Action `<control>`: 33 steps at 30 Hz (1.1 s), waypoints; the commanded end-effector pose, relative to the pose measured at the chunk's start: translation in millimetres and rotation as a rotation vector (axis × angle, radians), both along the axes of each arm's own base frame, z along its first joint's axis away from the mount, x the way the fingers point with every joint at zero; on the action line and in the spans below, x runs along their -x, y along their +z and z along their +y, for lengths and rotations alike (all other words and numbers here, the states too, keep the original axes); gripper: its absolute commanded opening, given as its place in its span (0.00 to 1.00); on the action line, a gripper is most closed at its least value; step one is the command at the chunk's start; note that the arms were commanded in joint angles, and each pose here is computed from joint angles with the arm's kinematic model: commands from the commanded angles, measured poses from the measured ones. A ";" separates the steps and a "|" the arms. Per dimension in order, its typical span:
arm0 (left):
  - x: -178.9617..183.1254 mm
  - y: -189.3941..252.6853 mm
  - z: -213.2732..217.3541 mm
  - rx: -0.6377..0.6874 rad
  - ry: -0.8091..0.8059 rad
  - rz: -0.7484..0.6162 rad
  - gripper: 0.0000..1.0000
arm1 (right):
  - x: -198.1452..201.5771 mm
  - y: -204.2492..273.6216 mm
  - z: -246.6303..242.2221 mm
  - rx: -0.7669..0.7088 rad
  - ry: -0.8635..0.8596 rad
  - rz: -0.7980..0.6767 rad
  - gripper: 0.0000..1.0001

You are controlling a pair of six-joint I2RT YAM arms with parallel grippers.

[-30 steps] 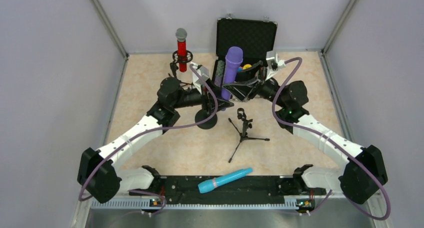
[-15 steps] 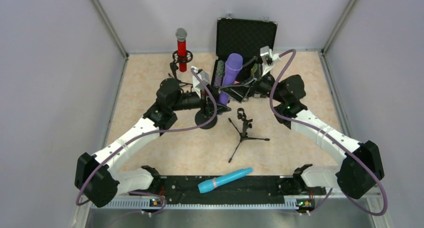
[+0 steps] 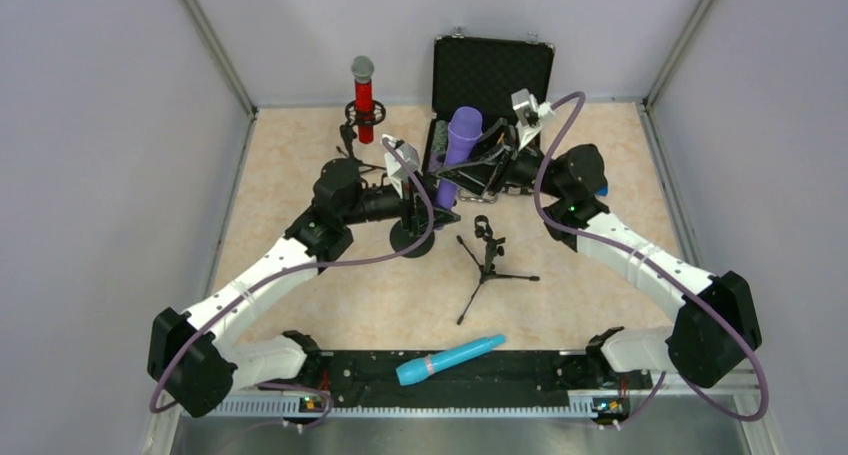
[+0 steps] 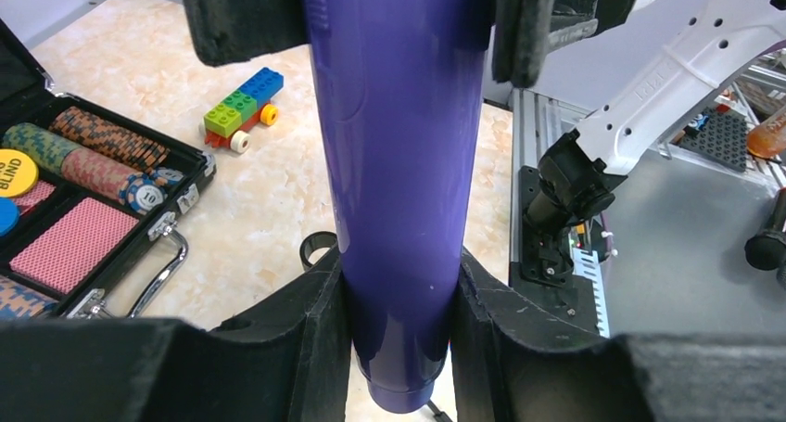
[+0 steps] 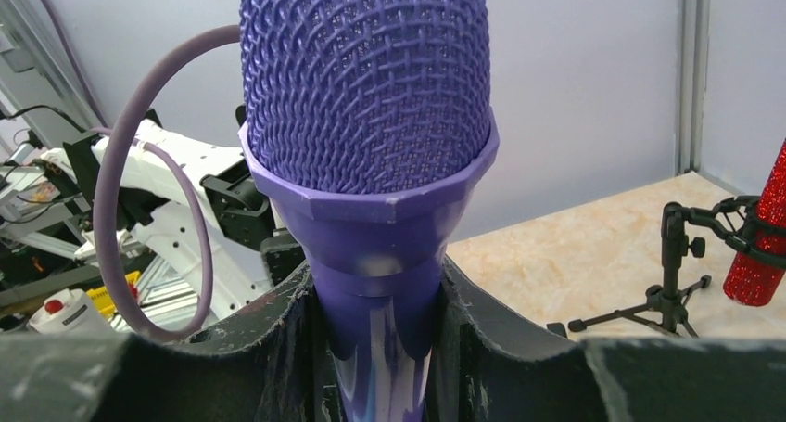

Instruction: Attach the microphones to the stand

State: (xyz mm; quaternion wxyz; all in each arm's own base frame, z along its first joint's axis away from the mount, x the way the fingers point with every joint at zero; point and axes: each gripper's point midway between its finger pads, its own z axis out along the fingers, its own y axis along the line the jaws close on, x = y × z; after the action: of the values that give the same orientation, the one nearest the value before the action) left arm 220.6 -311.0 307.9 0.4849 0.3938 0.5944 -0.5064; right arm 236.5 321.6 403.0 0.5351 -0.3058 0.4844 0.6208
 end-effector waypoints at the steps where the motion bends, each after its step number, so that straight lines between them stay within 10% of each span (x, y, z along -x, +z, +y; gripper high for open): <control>1: -9.8 14.2 8.9 0.029 0.090 -0.102 0.49 | 1.0 19.2 -6.9 -0.052 -0.032 -0.059 0.00; 3: -18.3 16.5 13.5 0.053 0.162 -0.081 0.73 | -1.6 16.6 -7.2 -0.048 -0.049 -0.062 0.00; 7: -37.3 38.4 25.3 0.195 0.308 -0.122 0.91 | -13.1 4.2 -6.1 -0.012 -0.095 -0.043 0.00; 18: -96.1 82.9 77.0 0.368 0.641 -0.181 0.94 | -40.8 -31.2 -20.2 0.058 -0.215 0.057 0.00; 33: -134.0 10.2 172.0 -0.139 1.065 -0.075 0.97 | -57.7 -38.8 -27.3 0.088 -0.268 0.051 0.00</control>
State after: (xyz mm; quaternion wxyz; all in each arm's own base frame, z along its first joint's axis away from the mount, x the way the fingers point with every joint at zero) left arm 354.8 -168.6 329.2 0.6909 0.0925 0.6839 -0.2155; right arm 291.3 300.8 340.0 0.5508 -0.2380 0.5904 0.5398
